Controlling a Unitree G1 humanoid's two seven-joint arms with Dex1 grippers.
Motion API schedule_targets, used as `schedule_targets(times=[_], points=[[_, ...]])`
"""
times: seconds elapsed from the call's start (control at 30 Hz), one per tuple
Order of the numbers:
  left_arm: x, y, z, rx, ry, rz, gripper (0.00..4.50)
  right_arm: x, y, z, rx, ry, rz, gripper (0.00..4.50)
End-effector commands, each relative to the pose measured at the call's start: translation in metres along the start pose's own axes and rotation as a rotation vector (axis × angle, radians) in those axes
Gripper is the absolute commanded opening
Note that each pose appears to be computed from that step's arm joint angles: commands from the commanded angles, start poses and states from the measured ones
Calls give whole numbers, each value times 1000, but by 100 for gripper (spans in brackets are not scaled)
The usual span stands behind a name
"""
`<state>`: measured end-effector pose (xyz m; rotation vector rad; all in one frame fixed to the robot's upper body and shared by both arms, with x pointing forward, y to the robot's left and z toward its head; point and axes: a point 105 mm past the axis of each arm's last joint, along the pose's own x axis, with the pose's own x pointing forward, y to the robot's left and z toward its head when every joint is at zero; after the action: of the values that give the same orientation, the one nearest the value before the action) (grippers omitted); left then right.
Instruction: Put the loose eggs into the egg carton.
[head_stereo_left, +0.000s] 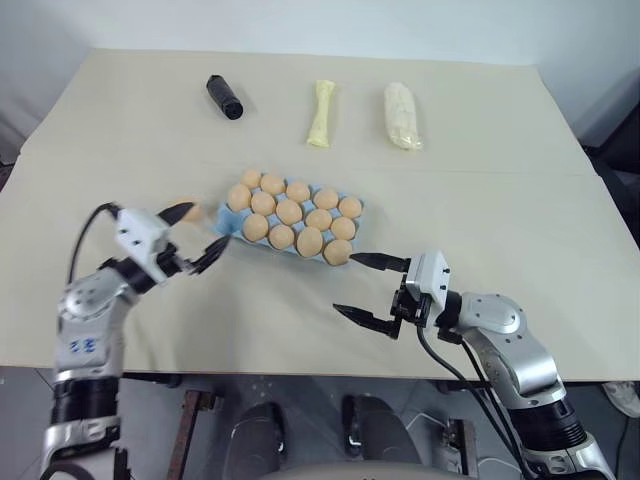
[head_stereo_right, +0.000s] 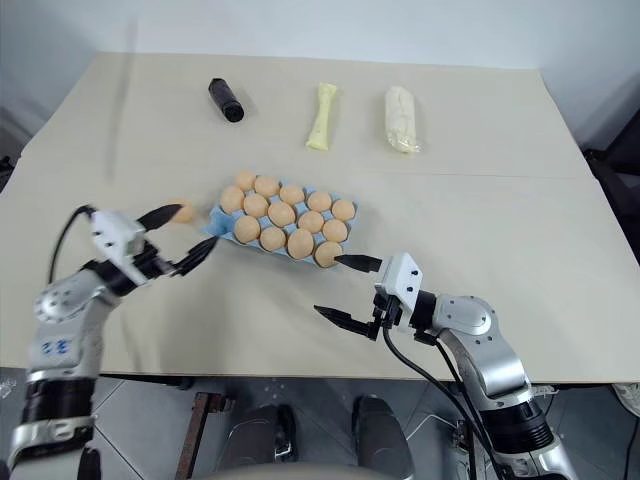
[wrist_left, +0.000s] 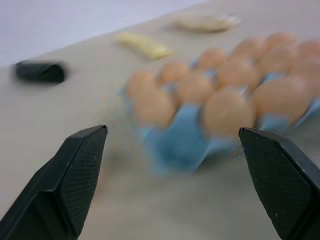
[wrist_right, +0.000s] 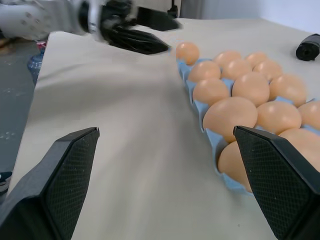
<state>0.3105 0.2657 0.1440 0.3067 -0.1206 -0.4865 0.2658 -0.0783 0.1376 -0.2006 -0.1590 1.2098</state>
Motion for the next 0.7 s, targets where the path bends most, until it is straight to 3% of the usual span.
schedule_targets(times=[0.03,0.17,0.33,0.47,0.7], points=[[-31,20,-3,0,-5,134,449,-2,-3,10,-31,-33,7,450],[-67,28,-27,-42,67,244,449,-1,-7,13,-43,-45,3,450],[-74,27,-33,-90,69,308,449,2,-10,16,-41,-57,9,450],[-61,28,-33,-119,56,327,449,2,-9,15,-50,-42,33,450],[5,34,-7,-163,-29,290,449,3,-11,15,-59,-42,23,450]])
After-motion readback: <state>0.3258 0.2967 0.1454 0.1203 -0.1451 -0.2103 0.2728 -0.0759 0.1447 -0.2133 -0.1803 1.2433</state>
